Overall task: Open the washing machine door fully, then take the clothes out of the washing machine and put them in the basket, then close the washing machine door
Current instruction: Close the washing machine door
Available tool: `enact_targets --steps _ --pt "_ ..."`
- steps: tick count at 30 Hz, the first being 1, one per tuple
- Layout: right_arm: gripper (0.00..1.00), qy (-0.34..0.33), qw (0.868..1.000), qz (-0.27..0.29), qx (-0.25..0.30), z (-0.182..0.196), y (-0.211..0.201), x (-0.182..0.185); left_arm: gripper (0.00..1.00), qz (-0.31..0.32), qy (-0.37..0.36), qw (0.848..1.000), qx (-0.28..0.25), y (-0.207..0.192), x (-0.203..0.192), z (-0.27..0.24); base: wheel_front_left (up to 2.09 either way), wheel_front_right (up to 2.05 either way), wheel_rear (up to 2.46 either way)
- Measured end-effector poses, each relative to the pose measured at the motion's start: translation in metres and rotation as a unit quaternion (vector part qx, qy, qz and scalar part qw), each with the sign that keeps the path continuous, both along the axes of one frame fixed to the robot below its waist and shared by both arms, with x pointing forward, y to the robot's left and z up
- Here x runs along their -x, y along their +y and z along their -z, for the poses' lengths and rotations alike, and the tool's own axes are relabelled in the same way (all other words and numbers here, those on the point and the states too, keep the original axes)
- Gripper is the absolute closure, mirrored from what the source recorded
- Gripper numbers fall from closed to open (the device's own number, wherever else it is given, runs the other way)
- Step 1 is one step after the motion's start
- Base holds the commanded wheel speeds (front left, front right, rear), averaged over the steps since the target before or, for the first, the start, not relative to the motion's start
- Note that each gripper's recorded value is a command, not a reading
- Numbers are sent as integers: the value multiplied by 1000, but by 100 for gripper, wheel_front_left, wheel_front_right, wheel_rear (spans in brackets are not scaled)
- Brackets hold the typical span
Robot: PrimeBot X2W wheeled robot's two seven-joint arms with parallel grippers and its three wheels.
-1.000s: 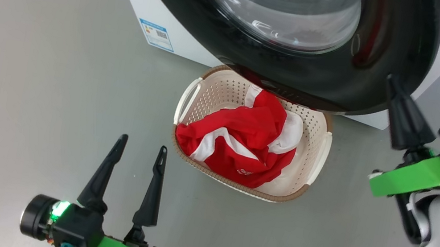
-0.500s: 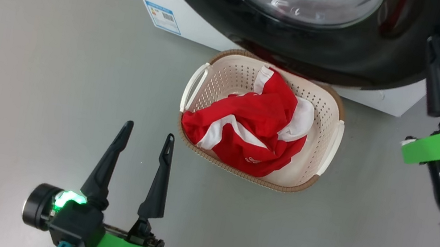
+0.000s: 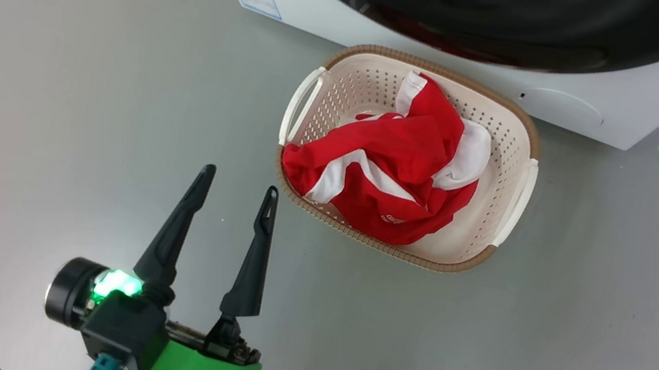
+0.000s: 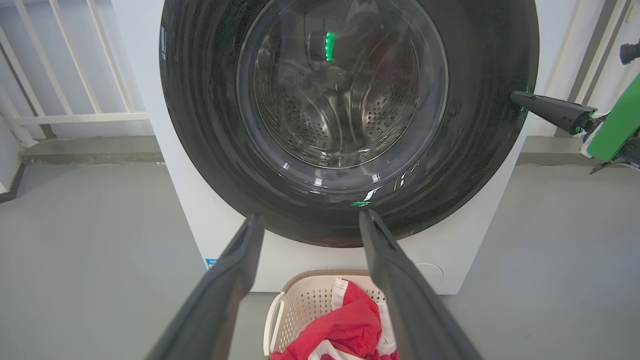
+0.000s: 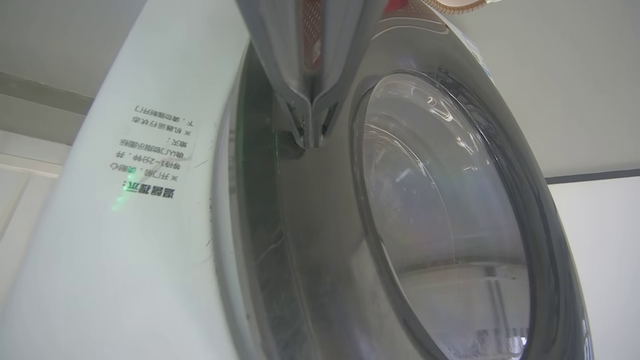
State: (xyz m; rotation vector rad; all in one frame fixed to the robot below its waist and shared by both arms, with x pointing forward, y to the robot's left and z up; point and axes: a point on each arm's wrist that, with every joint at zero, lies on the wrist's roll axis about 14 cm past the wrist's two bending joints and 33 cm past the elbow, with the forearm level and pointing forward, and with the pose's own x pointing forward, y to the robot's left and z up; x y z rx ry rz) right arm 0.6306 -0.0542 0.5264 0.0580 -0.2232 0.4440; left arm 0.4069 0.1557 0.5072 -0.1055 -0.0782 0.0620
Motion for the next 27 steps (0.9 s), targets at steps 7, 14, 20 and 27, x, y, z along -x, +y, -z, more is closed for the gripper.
enact_targets --steps 7,14,20,27 --pt "100 -5 1000 4 6 -1 1 -16 0 -1 9 1000 0 0 -1 6 0 0 0" --pt "100 4 1000 -2 16 9 7 -25 0 0 10 1000 -3 0 -5 8 0 0 0" --pt "100 8 1000 -1 21 12 6 -25 0 -2 10 1000 -3 -1 -5 8 0 0 0" --pt "100 -4 1000 1 20 0 4 -22 0 2 4 1000 0 -3 -6 4 0 0 0"
